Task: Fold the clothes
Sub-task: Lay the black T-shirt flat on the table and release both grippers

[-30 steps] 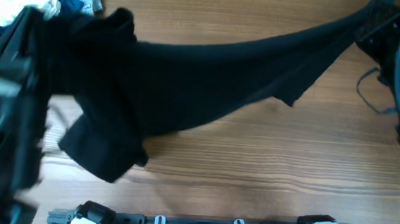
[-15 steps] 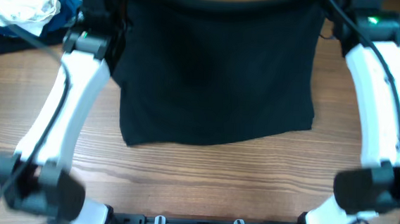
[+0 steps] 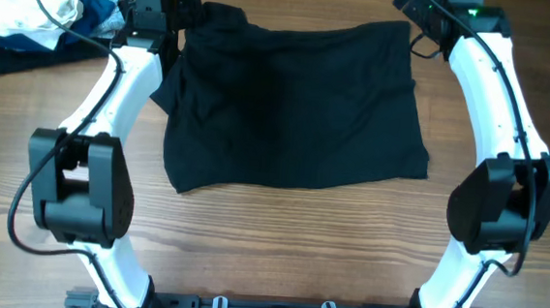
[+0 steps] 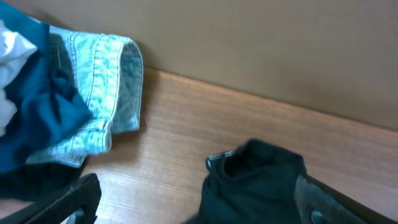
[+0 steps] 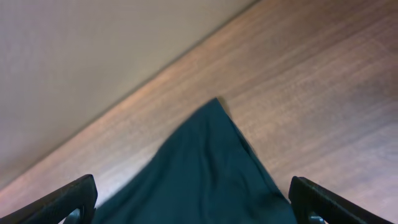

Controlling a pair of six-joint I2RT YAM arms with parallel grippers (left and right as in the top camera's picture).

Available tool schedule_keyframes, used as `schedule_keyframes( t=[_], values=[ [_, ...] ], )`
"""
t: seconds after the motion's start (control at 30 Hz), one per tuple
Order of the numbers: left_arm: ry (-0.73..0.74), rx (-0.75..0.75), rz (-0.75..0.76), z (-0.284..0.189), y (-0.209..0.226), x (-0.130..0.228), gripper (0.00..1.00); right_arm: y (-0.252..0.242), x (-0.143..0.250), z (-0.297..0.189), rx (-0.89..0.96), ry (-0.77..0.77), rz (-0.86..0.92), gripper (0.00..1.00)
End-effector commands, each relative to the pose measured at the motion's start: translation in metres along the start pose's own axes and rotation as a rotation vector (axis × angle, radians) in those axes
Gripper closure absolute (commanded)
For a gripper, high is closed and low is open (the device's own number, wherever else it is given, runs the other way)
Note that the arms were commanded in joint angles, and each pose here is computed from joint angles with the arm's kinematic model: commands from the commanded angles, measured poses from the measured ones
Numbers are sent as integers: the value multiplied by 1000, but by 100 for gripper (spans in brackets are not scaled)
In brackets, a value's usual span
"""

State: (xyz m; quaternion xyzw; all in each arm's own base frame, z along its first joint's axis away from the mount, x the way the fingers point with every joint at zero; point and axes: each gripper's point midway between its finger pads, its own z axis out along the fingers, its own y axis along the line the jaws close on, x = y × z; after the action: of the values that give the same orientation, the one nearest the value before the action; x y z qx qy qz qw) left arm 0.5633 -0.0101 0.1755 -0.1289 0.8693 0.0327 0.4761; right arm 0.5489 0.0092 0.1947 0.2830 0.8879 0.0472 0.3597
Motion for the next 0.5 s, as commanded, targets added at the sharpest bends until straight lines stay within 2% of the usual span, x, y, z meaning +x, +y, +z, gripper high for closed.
schedule_keyframes(
  t=[0.0,0.1,0.2,0.47],
  values=[
    [-84,56,-16,-69,-11,-49,0,0,-22,-56,-17,-57,-11,1],
    [-33,52,3,-108,-4,-47,0,-8,-18,-82,-2,-35,-22,1],
    [80,19,6,-136,12,-25,0,-14,-6,-102,-6,22,-76,0],
    [538,2,11,-166,26,79,0,-31,53,-120,9,287,-103,0]
  ],
)
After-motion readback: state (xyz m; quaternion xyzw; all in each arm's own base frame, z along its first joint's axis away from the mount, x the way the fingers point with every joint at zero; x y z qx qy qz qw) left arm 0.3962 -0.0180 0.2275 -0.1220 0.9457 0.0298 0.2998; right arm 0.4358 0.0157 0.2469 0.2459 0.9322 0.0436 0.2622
